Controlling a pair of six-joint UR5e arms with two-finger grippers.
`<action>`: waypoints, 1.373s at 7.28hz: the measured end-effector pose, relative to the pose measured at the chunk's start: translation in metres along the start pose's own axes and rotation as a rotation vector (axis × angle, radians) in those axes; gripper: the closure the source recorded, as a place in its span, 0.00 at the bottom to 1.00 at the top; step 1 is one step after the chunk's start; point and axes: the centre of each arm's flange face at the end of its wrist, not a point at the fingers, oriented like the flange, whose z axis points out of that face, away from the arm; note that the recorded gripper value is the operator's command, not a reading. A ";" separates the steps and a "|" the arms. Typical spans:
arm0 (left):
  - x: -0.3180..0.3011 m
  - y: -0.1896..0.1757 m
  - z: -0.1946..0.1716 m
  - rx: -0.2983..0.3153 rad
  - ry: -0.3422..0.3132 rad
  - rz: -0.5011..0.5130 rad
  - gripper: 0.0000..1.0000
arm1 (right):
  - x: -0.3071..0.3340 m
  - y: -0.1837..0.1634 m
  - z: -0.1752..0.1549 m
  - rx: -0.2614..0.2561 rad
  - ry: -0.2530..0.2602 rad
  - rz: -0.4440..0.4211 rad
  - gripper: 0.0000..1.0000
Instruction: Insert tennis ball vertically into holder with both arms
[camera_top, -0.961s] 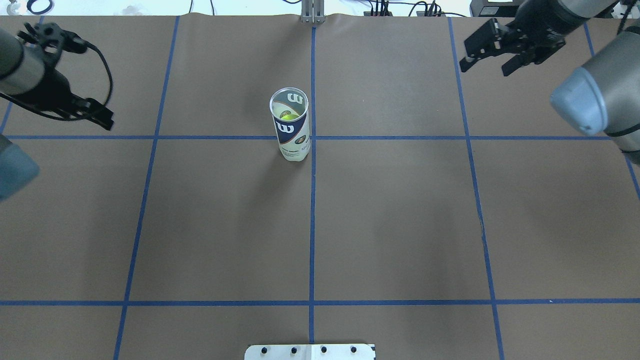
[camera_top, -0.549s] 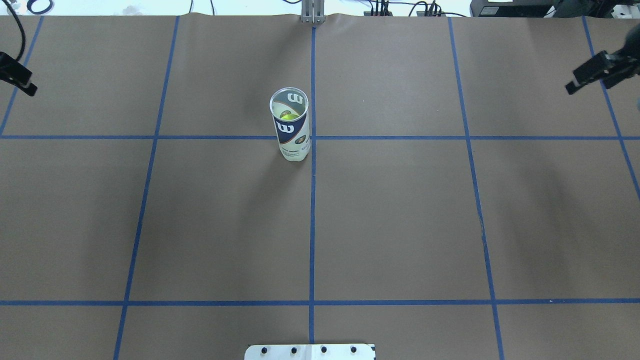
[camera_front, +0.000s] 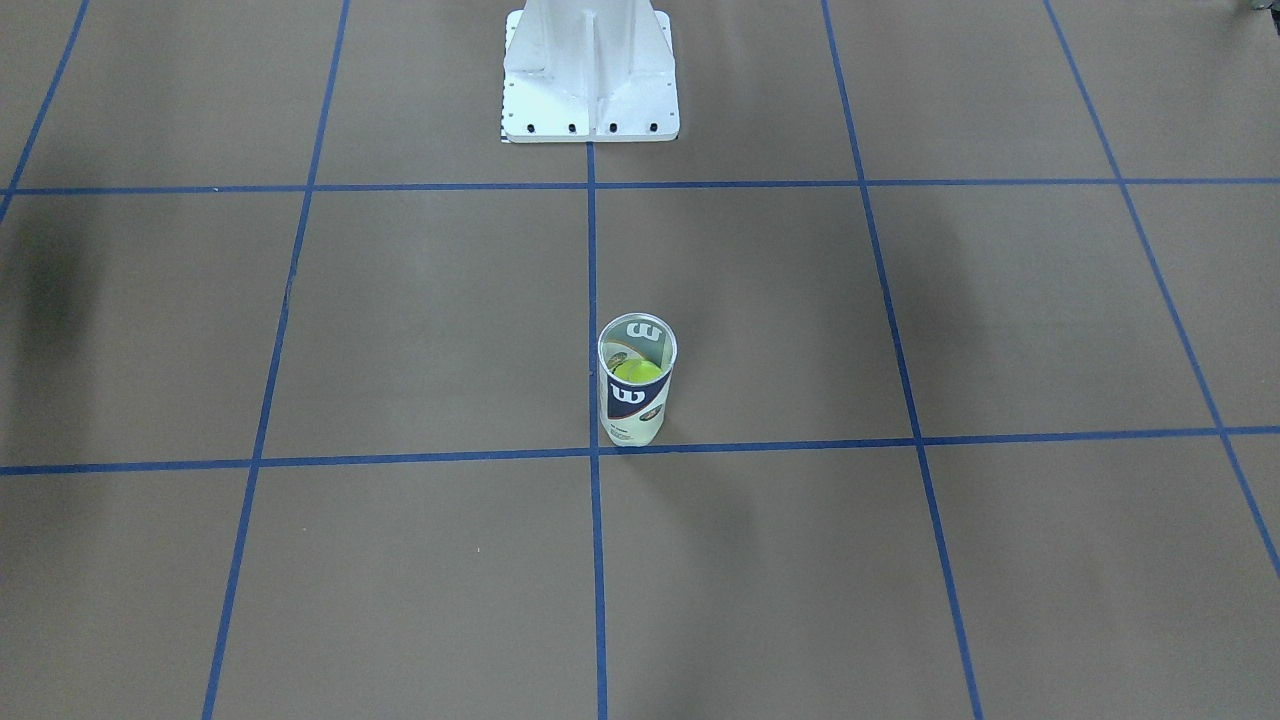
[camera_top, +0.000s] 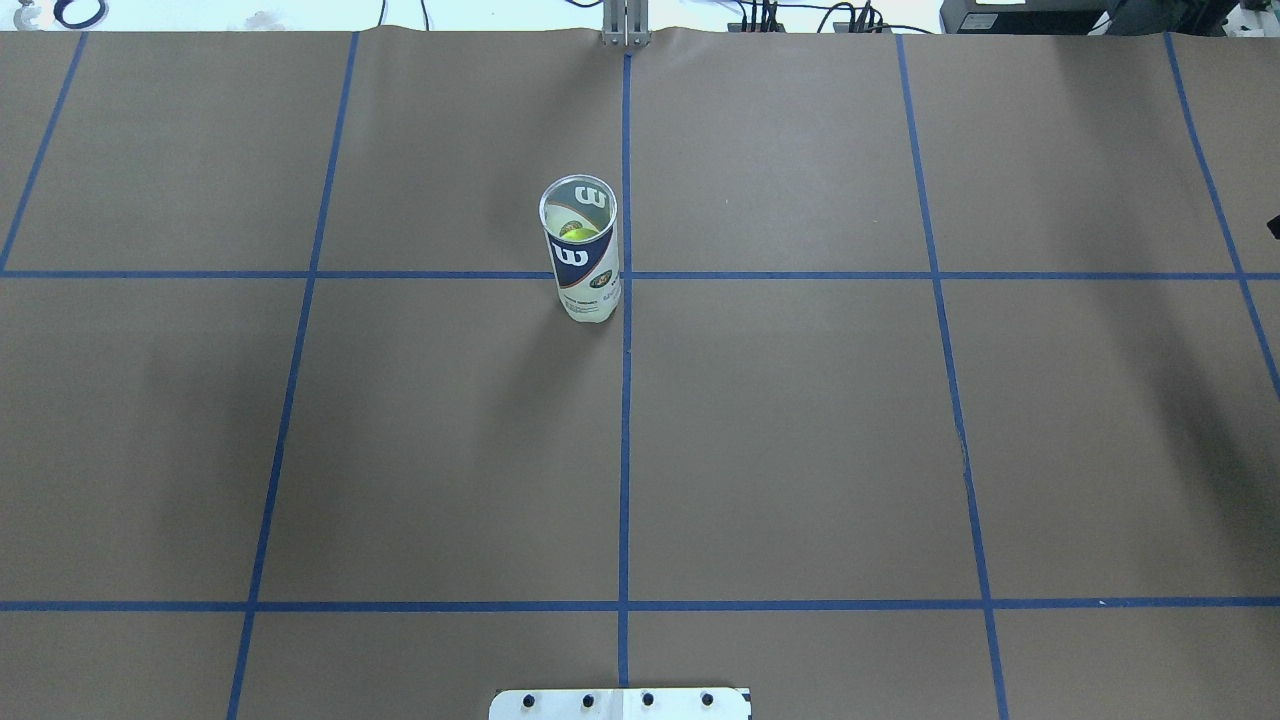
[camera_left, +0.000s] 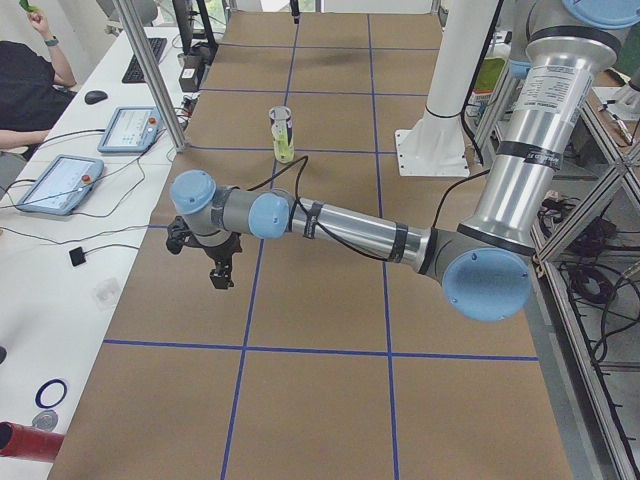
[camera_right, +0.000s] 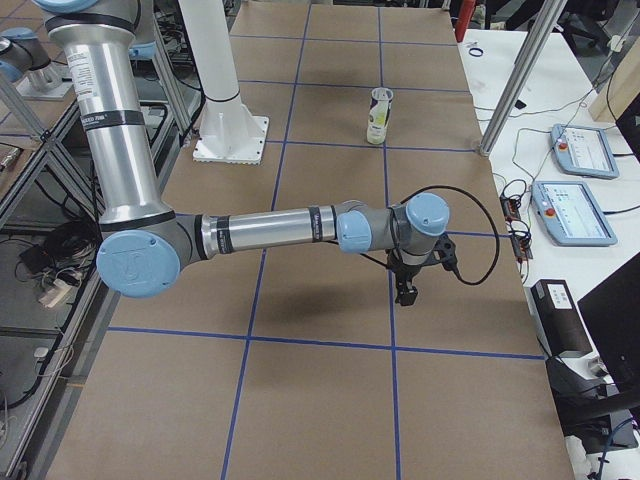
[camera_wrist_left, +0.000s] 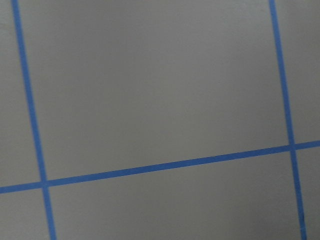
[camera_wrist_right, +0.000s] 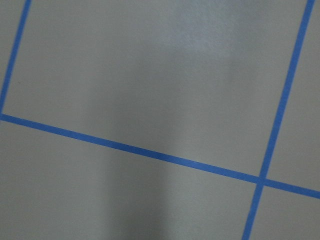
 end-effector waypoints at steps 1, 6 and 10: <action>-0.023 0.010 0.009 -0.018 -0.003 -0.042 0.01 | 0.018 0.007 -0.006 -0.001 0.019 0.038 0.01; -0.063 0.063 0.016 -0.023 -0.014 -0.104 0.01 | 0.053 0.060 -0.066 0.039 -0.030 0.196 0.01; -0.054 0.078 0.004 0.004 -0.065 -0.076 0.01 | 0.052 0.070 -0.066 0.040 -0.032 0.198 0.01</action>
